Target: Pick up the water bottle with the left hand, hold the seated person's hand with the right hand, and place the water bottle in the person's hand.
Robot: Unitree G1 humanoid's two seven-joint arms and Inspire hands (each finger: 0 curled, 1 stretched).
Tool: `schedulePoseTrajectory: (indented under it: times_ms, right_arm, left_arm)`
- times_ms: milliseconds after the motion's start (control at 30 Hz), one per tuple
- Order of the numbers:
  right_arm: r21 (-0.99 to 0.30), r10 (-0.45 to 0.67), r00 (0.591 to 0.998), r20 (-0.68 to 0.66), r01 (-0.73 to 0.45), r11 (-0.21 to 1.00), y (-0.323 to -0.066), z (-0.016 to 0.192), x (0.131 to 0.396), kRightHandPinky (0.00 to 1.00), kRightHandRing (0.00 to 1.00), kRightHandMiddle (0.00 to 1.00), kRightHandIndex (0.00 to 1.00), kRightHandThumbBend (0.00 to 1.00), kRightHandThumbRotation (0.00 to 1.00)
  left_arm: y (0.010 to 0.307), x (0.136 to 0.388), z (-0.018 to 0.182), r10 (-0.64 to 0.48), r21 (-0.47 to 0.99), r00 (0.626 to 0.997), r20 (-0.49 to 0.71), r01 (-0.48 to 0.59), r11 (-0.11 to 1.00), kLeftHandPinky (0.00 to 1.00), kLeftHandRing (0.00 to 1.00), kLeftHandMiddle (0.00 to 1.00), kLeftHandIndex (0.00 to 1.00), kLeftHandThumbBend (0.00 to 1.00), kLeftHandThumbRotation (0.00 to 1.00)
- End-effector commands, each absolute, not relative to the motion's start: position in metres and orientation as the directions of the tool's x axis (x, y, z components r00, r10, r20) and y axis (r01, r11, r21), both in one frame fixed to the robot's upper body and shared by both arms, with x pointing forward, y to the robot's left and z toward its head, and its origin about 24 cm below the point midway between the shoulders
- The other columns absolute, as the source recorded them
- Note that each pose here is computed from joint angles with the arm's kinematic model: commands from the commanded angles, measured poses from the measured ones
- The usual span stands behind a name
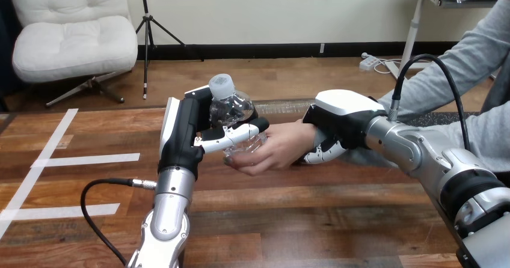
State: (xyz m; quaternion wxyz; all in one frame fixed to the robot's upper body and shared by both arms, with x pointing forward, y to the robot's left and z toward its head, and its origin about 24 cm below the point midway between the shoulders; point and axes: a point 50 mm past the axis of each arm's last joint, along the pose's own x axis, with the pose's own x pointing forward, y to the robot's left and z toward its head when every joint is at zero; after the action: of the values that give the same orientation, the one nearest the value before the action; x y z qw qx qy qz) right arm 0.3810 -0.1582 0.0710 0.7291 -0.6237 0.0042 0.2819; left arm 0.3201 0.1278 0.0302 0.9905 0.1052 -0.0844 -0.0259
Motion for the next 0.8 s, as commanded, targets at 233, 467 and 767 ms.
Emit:
schedulePoseTrajectory:
  times_ms: [233, 467, 767]
  right_arm:
    - [-0.964, 0.473, 0.871, -0.131, -0.223, 0.143, -0.1369, 0.1358, 0.403, 0.26, 0.31, 0.37, 0.37, 0.45, 0.31]
    - [-0.963, 0.468, 0.873, -0.135, -0.226, 0.145, -0.138, 0.1353, 0.4032, 0.25, 0.3, 0.36, 0.36, 0.45, 0.31]
    - [-0.963, 0.466, 0.874, -0.138, -0.229, 0.143, -0.1392, 0.1349, 0.403, 0.25, 0.3, 0.36, 0.36, 0.45, 0.32]
  left_arm:
    - [0.1106, 0.3511, 0.0873, -0.121, 0.201, 0.922, 0.369, 0.048, 0.978, 0.32, 0.36, 0.41, 0.42, 0.7, 0.0]
    - [0.1084, 0.3522, 0.0883, -0.128, 0.197, 0.919, 0.373, 0.056, 0.979, 0.32, 0.36, 0.41, 0.42, 0.71, 0.0]
    - [0.1057, 0.3528, 0.0879, -0.137, 0.186, 0.92, 0.367, 0.071, 0.98, 0.31, 0.36, 0.41, 0.42, 0.71, 0.0]
